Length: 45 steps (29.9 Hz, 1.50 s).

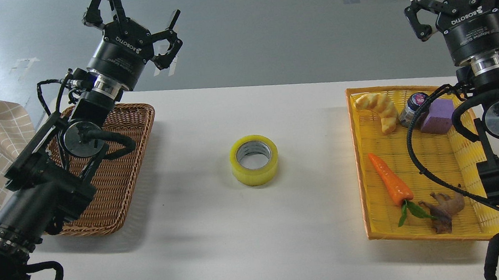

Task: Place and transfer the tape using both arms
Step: 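Reach the left gripper toward the tape roll on the table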

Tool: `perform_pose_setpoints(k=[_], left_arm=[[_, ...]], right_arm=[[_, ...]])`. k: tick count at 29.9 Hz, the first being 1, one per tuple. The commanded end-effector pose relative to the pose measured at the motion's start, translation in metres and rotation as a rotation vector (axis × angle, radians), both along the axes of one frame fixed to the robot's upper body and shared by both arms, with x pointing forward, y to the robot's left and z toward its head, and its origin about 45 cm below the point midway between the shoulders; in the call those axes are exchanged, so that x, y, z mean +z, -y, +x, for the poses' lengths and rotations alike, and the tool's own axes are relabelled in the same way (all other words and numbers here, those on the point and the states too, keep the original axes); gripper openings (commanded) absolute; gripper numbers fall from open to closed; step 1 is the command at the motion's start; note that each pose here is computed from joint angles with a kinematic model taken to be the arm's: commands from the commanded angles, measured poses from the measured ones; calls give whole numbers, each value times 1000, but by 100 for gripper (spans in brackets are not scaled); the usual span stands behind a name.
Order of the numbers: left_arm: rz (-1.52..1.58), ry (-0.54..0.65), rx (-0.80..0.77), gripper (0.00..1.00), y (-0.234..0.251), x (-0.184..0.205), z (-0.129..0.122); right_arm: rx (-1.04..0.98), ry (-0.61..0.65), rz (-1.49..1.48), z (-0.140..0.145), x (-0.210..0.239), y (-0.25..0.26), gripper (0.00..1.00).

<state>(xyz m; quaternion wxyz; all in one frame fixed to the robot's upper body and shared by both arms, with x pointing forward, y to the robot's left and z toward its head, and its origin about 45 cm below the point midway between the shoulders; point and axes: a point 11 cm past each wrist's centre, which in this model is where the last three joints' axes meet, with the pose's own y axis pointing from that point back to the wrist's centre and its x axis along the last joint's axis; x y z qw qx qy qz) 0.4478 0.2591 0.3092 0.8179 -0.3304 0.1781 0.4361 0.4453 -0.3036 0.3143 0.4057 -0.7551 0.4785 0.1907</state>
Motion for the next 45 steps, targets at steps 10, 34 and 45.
perform_pose_setpoints(k=[10, 34, 45], left_arm=[[96, 36, 11, 98, -8, 8, 1], [851, 360, -2, 98, 60, 11, -12], [1355, 523, -162, 98, 87, -40, -27]], right_arm=[[0, -7, 0, -1, -4, 0, 100], [-1, -43, 12, -9, -22, -1, 100], [2, -46, 8, -9, -24, -2, 100]])
